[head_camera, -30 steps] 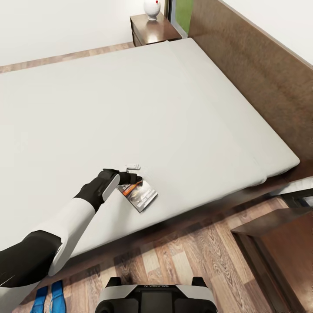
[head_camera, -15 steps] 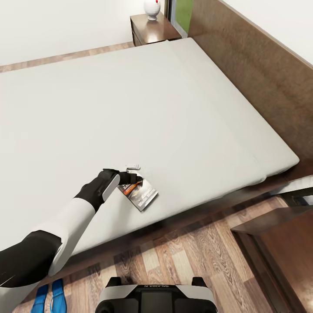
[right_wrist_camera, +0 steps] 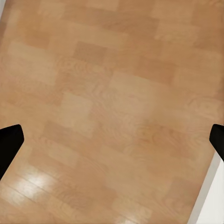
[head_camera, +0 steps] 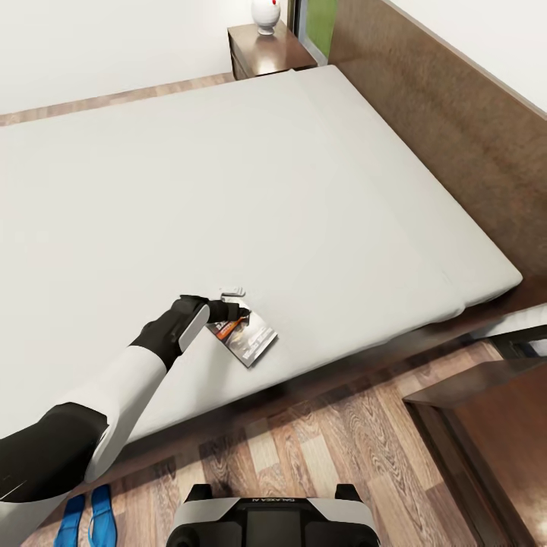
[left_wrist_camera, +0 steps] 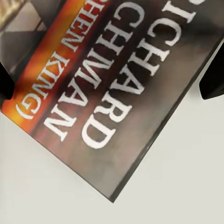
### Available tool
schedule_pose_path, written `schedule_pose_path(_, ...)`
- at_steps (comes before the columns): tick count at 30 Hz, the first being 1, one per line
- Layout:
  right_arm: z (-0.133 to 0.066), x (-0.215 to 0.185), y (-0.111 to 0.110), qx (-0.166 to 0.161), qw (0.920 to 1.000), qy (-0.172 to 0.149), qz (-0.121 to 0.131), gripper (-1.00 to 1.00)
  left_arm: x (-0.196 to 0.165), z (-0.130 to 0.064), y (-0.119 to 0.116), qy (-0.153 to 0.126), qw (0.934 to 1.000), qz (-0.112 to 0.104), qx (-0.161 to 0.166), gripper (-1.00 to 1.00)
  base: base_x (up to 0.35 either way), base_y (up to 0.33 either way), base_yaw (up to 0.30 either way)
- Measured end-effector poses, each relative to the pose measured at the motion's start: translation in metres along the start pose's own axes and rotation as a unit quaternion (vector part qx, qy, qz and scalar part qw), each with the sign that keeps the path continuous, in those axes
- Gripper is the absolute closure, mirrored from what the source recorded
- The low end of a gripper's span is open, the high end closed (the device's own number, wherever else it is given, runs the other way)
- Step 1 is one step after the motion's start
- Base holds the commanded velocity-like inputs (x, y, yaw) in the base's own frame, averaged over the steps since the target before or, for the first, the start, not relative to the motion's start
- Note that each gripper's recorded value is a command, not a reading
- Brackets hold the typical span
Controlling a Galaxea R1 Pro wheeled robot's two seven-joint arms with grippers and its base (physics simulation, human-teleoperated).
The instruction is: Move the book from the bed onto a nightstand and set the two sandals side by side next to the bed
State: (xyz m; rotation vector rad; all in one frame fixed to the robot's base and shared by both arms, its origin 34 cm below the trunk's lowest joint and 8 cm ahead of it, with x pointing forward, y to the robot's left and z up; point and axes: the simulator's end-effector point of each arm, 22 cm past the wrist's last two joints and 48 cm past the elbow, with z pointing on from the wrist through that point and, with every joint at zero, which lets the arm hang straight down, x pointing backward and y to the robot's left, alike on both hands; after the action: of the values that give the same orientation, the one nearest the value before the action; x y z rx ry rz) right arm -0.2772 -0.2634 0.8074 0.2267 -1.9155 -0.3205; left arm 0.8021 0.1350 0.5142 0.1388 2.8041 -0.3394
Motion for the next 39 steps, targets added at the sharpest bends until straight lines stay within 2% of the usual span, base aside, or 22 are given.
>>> schedule_pose_path(39, 0.000, 0.001, -0.001, 0.000, 1.0000, 0.000, 0.000, -1.00, -0.013, -0.004, -0.001, -0.006, 0.9999, -0.007, 0.003, -1.00, -0.002, 0.000, 0.000)
